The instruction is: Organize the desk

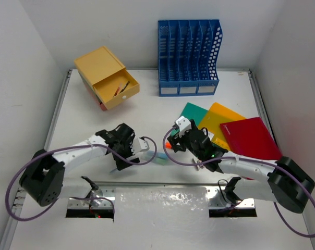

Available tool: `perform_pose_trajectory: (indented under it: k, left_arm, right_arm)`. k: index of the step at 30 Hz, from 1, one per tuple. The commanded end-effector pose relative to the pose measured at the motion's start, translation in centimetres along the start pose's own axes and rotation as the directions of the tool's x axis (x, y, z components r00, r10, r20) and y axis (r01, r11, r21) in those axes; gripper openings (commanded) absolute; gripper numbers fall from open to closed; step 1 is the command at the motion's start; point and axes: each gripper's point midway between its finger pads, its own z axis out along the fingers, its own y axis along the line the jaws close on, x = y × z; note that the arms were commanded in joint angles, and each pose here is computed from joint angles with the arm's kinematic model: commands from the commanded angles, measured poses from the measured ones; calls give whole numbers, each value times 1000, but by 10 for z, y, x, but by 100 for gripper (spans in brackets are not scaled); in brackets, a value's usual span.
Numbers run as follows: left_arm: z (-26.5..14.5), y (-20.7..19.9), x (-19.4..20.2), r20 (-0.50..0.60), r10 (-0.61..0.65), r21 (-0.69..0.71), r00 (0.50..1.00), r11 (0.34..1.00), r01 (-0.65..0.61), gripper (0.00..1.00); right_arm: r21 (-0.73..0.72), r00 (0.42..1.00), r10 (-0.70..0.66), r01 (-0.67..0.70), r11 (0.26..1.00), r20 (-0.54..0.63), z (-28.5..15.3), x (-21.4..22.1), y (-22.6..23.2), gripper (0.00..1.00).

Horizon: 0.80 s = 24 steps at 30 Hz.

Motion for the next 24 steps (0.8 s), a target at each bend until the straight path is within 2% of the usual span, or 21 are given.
perform_pose_trajectory:
  k: [1,6,9,10,11,12,13,14,19,21,24]
  left_arm:
    - [18,25,-1,-10,-20,-120,1000,993,19,92]
    - [40,16,3,-16,-38,-68,999,997,37,91]
    - [50,9,8,-32,-47,-28,998,999,47,80]
    - [52,7,10,-41,-47,-21,998,999,46,72]
    - [56,6,13,-49,-55,-23,997,998,54,53]
    - [58,7,16,-57,-56,-29,997,998,54,44]
    - [59,5,19,-65,-61,-28,996,998,59,18]
    - [59,6,19,-62,-71,-30,996,997,69,1]
    - [44,19,11,-26,-98,-86,995,992,96,0]
    - [27,33,2,12,-109,-141,994,984,110,0]
    - [-23,55,-33,115,-99,-197,988,973,120,0]
  right_arm:
    - [38,998,36,-38,999,46,-2,-17,-7,89]
    - [57,998,32,-34,998,46,-5,-16,-11,89]
    - [64,999,26,-28,998,35,-5,-11,-12,89]
    - [65,999,26,-29,997,36,-5,-12,-13,89]
    - [67,999,28,-31,997,36,-6,-12,-13,89]
    - [67,999,26,-29,997,36,-6,-12,-13,89]
    - [68,999,27,-30,997,34,-6,-11,-13,89]
    - [70,999,27,-29,997,37,-7,-11,-14,89]
    - [78,999,20,-23,997,39,-8,-10,-16,89]
    - [80,999,20,-23,997,40,-9,-10,-16,89]
    - [81,999,21,-25,996,43,-10,-10,-17,89]
